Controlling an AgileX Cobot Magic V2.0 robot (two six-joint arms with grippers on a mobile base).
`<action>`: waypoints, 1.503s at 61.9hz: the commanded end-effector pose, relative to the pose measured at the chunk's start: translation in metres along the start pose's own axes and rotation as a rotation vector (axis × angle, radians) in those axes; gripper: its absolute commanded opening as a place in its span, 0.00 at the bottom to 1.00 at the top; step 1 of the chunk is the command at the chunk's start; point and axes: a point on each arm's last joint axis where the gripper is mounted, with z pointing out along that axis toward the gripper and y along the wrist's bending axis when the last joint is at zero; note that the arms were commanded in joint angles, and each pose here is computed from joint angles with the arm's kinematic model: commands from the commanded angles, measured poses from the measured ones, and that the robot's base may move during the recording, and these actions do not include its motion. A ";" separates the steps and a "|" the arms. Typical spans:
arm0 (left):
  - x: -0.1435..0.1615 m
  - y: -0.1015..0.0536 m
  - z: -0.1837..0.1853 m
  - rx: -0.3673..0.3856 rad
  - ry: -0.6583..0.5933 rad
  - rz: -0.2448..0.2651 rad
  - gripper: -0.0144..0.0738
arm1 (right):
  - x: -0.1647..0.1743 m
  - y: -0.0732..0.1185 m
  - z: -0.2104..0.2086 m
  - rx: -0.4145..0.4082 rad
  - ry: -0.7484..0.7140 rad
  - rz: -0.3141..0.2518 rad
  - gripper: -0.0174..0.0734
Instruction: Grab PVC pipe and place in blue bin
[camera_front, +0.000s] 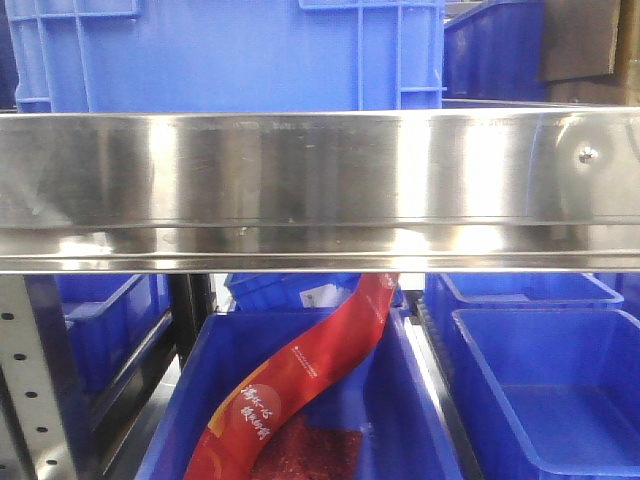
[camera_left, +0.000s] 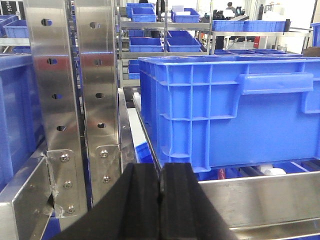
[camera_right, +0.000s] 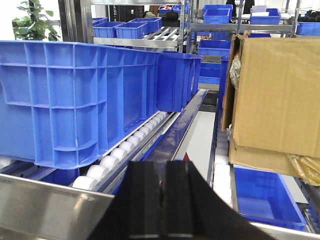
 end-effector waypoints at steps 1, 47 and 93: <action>0.000 0.000 0.000 -0.002 -0.006 -0.014 0.04 | -0.003 -0.001 -0.001 0.013 -0.033 0.005 0.02; -0.001 -0.001 -0.001 0.010 -0.022 -0.042 0.04 | -0.003 -0.001 -0.001 0.012 -0.030 0.005 0.02; 0.000 -0.001 -0.001 0.006 -0.011 -0.032 0.04 | -0.003 -0.001 -0.001 0.012 -0.030 0.005 0.02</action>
